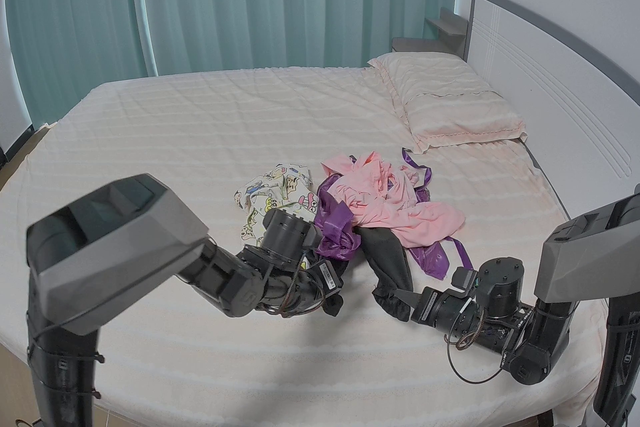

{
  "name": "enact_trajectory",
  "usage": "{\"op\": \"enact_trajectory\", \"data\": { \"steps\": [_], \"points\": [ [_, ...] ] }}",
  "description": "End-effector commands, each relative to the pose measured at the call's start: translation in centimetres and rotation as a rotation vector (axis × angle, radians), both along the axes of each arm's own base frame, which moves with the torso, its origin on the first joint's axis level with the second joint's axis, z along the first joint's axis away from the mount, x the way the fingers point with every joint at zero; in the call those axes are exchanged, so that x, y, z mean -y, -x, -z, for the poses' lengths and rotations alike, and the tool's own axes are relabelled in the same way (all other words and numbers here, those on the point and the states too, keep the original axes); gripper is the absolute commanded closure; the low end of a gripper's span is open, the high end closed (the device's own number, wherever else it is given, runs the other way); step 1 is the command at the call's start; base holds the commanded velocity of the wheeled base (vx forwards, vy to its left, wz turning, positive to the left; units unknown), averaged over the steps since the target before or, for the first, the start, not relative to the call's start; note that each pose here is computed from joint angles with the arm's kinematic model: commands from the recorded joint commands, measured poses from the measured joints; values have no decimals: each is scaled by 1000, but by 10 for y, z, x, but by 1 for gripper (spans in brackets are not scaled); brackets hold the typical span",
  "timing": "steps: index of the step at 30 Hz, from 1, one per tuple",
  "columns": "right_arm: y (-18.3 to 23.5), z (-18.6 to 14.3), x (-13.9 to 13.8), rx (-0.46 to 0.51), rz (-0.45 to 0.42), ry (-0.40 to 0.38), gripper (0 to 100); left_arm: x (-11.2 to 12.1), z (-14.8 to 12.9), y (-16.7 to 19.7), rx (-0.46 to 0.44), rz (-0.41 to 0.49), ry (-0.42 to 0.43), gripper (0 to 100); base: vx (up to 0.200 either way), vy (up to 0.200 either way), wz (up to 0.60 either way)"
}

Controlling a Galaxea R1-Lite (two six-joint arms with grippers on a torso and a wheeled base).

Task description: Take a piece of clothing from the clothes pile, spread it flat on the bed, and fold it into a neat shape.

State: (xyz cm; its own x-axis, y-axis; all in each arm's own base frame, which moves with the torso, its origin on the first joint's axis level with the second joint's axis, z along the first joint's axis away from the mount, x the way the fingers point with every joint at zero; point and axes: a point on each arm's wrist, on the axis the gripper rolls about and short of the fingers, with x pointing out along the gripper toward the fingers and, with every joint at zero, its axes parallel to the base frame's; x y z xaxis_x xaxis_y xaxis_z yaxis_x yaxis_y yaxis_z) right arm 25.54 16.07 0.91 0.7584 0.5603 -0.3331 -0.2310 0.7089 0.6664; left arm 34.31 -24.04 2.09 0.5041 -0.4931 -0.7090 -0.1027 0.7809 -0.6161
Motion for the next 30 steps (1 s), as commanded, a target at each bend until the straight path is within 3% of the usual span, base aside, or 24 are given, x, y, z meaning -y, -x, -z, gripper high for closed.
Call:
{"op": "enact_trajectory", "data": {
  "steps": [1, 6, 10, 11, 14, 15, 17, 20, 24, 27, 30],
  "points": [
    [4, -21, -2, 55, -18, -51, 100, -30, -77, 36, 118, 12, 130, 100, 0, 0, 0],
    [6, -59, -3, 167, -44, -132, 100, -44, -125, 57, 211, -6, 215, 100, 0, 0, 0],
    [5, -110, -3, 340, -60, -236, 100, -55, -169, 73, 319, -16, 293, 100, 0, 0, 0],
    [5, -112, -3, 346, -60, -240, 100, -55, -171, 73, 324, -17, 295, 100, 0, 0, 0],
    [7, -157, 4, 497, -48, -321, 100, -67, -197, 85, 405, -45, 325, 100, 0, 0, 0],
    [7, -157, 4, 497, -48, -321, 100, -67, -197, 85, 405, -45, 325, 100, 0, 0, 0],
    [9, -189, 19, 605, -32, -371, 100, -75, -210, 92, 467, -90, 316, 100, 0, 0, 0],
    [16, -207, 35, 663, -33, -393, 100, -86, -226, 103, 527, -130, 325, 100, 0, 0, 0],
    [17, -208, 44, 662, -22, -394, 100, -97, -234, 116, 569, -165, 320, 100, 0, 0, 0],
    [14, -172, 42, 518, -22, -355, 100, -102, -216, 124, 532, -169, 292, 100, 0, 0, 0],
    [10, -154, 40, 446, -19, -334, 100, -104, -198, 127, 516, -168, 278, 100, 0, 0, 0]
  ]
}}
